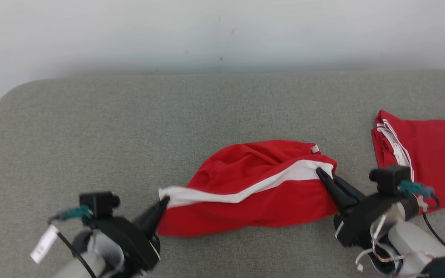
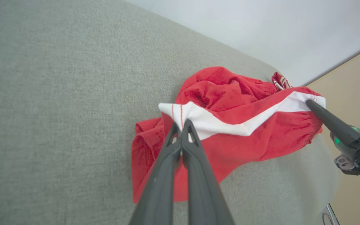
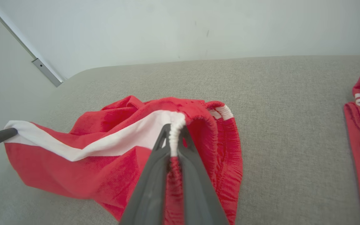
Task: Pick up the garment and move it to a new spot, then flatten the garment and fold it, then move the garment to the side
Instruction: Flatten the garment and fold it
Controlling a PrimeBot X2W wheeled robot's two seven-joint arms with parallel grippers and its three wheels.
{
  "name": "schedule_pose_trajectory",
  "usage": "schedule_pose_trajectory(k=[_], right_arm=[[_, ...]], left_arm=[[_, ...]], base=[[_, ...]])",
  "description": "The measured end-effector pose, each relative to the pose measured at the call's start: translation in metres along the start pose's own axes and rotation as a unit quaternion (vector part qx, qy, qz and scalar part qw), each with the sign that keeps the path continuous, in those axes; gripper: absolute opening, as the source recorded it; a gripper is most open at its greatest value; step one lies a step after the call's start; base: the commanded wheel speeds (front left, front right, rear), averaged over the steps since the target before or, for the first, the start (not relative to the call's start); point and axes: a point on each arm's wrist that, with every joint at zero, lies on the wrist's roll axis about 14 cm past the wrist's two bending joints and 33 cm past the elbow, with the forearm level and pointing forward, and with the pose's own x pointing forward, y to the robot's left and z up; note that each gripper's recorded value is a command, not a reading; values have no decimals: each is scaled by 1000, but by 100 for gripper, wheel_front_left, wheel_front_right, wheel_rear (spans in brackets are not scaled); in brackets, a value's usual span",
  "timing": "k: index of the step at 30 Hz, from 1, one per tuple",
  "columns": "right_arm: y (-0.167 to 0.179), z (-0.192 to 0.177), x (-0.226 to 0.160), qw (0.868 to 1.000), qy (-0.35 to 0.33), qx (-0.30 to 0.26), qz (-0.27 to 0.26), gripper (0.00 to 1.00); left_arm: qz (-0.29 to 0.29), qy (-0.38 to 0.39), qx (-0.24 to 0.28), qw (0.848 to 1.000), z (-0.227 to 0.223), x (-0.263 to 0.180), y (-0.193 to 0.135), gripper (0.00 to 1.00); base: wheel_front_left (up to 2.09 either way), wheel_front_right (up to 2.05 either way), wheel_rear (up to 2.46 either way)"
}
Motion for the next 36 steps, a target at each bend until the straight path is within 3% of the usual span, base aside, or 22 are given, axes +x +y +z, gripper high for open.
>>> schedule_pose_trajectory(k=[4,8,9,12,15,18,20,23,27,30,34,36], right_arm=[[-6,12,30,1000,30,3,-3,0],[-4,53,76,999,47,-24,5,0],[-4,53,76,999,47,-24,5,0],[3,121,113,998,12,-59,4,0],[8,229,130,992,-104,-76,-10,0],[26,320,128,971,-228,-67,7,0],[45,346,126,957,-269,-100,42,0],[46,315,145,958,-255,-111,73,0],[2,180,176,987,-134,-68,53,0],[-27,92,166,997,-62,-30,26,0],[-33,21,132,1000,-6,2,18,0],[-30,-3,113,1000,6,24,15,0]], left_arm=[[6,-42,-17,999,60,24,18,0],[31,-95,-11,995,144,52,42,0],[31,-95,-11,995,144,52,42,0],[35,-146,17,989,221,71,40,0],[32,-229,72,970,317,76,17,0],[-25,-332,75,940,392,67,-32,0],[-62,-358,82,928,404,66,-49,0],[-68,-348,90,931,381,80,-30,0],[-6,-260,71,963,283,110,50,0],[36,-179,48,982,192,109,91,0],[49,-124,11,991,111,91,98,0],[49,-87,18,995,74,80,94,0]], base=[[0,0,0],[0,0,0],[0,0,0],[0,0,0],[0,0,0],[0,0,0],[0,0,0],[0,0,0],[0,0,0],[0,0,0],[0,0,0],[0,0,0]])
